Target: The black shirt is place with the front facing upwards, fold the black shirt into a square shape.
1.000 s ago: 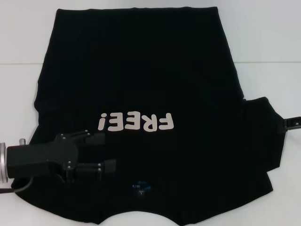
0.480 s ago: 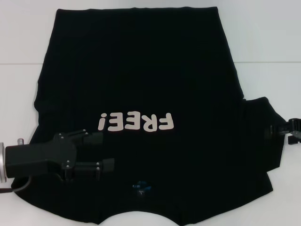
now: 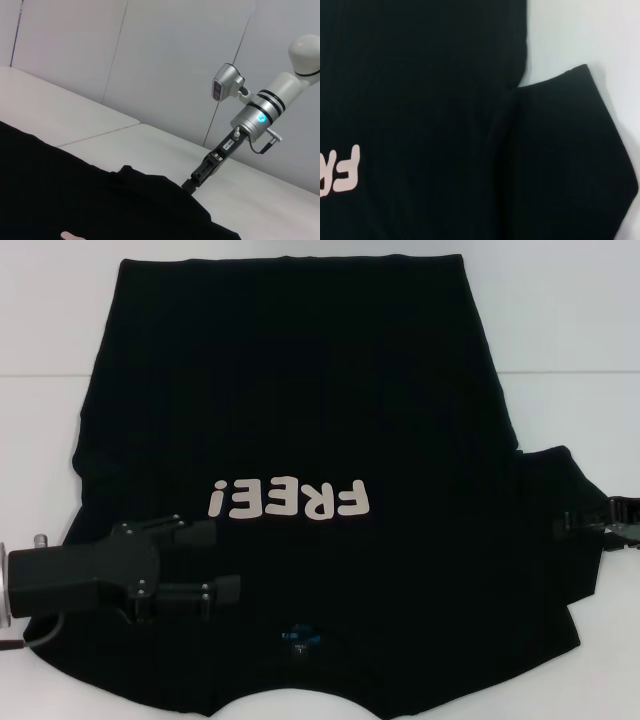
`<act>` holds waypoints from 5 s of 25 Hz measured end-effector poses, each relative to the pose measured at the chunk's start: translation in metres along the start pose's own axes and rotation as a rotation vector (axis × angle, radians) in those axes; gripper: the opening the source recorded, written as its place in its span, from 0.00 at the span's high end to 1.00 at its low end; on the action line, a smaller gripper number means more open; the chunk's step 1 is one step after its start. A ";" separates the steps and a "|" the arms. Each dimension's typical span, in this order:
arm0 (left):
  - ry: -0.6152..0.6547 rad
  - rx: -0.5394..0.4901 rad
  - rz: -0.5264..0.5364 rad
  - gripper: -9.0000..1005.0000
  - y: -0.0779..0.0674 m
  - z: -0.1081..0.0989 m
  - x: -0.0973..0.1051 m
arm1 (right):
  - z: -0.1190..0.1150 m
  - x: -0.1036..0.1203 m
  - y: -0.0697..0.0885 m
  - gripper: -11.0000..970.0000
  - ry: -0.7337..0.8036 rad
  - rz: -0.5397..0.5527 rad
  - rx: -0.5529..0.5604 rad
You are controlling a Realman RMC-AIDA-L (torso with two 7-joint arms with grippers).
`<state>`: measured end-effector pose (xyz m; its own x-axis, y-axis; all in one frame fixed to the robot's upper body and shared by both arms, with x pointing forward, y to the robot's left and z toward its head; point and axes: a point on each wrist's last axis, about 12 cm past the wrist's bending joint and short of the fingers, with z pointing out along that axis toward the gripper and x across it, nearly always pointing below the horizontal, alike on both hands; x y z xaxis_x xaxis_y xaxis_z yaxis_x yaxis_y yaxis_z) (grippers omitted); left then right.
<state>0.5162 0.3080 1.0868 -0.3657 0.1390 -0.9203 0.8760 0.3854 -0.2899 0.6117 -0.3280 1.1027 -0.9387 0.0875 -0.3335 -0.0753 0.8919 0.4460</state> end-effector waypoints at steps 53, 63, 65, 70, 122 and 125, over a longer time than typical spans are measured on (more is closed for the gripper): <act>0.001 0.005 -0.010 0.12 0.000 -0.002 -0.001 | -0.030 -0.009 -0.018 0.95 -0.076 -0.027 0.054; 0.001 0.005 -0.011 0.13 0.000 -0.002 -0.001 | -0.037 -0.027 0.004 0.95 -0.101 -0.125 0.007; 0.001 0.005 -0.012 0.13 0.000 -0.002 -0.001 | -0.030 -0.032 0.018 0.95 -0.086 -0.167 -0.004; 0.001 0.005 -0.012 0.13 0.000 -0.002 -0.001 | -0.013 -0.038 0.052 0.95 -0.052 -0.264 -0.044; 0.306 -0.461 -0.997 0.16 0.037 -0.101 -0.041 | 0.020 0.125 0.017 0.20 -0.561 -1.020 -0.482; 0.394 -0.534 -1.029 0.16 0.042 -0.099 -0.042 | 0.021 0.127 0.017 0.20 -0.559 -1.033 -0.480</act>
<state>0.5376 0.4089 1.1394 -0.9629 -0.2204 -0.1556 -0.0833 0.7914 -0.6056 0.4987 -0.2928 1.0505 -0.1097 -0.2710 -0.9563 -0.9090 0.4166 -0.0137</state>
